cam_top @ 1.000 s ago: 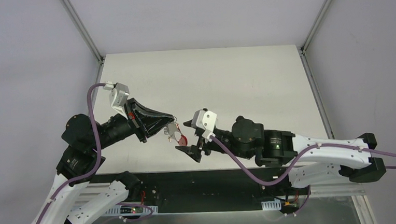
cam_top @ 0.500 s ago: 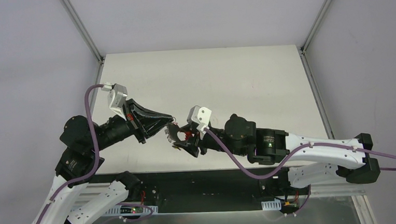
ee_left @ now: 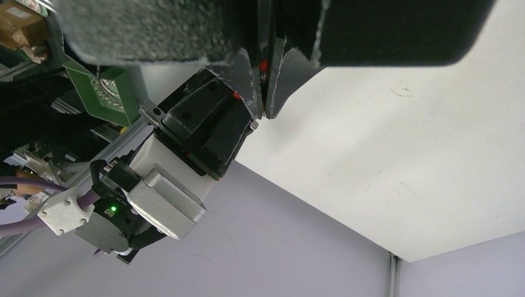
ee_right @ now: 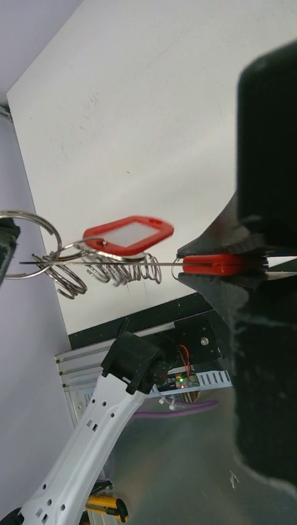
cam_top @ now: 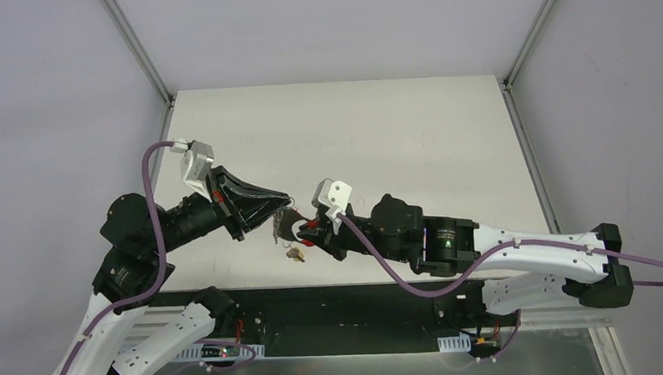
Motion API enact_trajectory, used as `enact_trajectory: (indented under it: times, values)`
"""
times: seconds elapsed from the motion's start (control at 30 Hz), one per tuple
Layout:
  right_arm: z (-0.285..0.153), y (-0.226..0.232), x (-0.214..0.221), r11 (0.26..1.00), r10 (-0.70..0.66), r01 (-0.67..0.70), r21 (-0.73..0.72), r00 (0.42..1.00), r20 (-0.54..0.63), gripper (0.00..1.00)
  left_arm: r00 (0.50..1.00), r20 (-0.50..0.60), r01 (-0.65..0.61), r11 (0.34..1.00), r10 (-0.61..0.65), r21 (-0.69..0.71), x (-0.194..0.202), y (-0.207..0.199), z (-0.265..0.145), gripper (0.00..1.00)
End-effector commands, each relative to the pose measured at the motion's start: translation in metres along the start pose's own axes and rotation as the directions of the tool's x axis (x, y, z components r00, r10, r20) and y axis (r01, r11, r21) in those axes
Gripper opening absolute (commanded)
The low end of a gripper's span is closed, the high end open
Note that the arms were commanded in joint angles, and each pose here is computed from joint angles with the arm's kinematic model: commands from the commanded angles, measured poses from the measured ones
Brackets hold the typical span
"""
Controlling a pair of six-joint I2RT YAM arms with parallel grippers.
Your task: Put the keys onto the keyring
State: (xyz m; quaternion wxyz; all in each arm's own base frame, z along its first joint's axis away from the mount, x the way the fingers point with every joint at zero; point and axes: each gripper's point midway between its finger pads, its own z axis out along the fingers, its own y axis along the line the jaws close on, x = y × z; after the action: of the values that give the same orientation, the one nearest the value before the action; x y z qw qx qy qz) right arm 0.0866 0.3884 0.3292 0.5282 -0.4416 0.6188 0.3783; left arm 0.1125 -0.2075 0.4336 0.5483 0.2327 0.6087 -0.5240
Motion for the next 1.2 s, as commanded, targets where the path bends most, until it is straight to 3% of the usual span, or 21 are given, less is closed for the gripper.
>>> enact_trajectory:
  times: [0.0,0.3,0.4,0.73,0.97,1.17]
  values:
    - [-0.004,0.001,-0.006,1.0,0.002,-0.002,-0.007,1.0,0.012,0.0,0.994,0.086,-0.063,0.998,0.061,0.026,-0.026,-0.011,-0.002,0.0]
    - [-0.015,-0.006,-0.01,1.0,0.014,-0.014,0.002,1.0,-0.006,0.0,0.995,0.09,-0.044,0.997,0.049,-0.058,-0.021,0.008,0.001,0.02]
    - [-0.017,-0.014,-0.006,0.999,0.026,-0.026,0.02,0.999,-0.035,0.0,0.995,0.088,-0.021,0.986,0.036,-0.166,-0.017,0.031,0.002,0.17]
    - [-0.023,-0.049,0.015,0.989,0.11,-0.097,0.11,0.987,-0.121,0.0,0.997,0.063,-0.003,0.901,0.034,-0.433,-0.003,0.086,-0.007,0.42]
    - [-0.019,-0.088,0.037,0.946,0.259,-0.215,0.241,0.951,-0.169,0.0,0.999,0.023,-0.011,0.875,0.025,-0.484,0.008,0.098,-0.012,0.49]
    - [-0.013,-0.128,0.062,0.824,0.498,-0.405,0.397,0.852,-0.164,0.0,1.0,-0.018,-0.024,0.871,0.017,-0.491,0.018,0.097,-0.02,0.49]
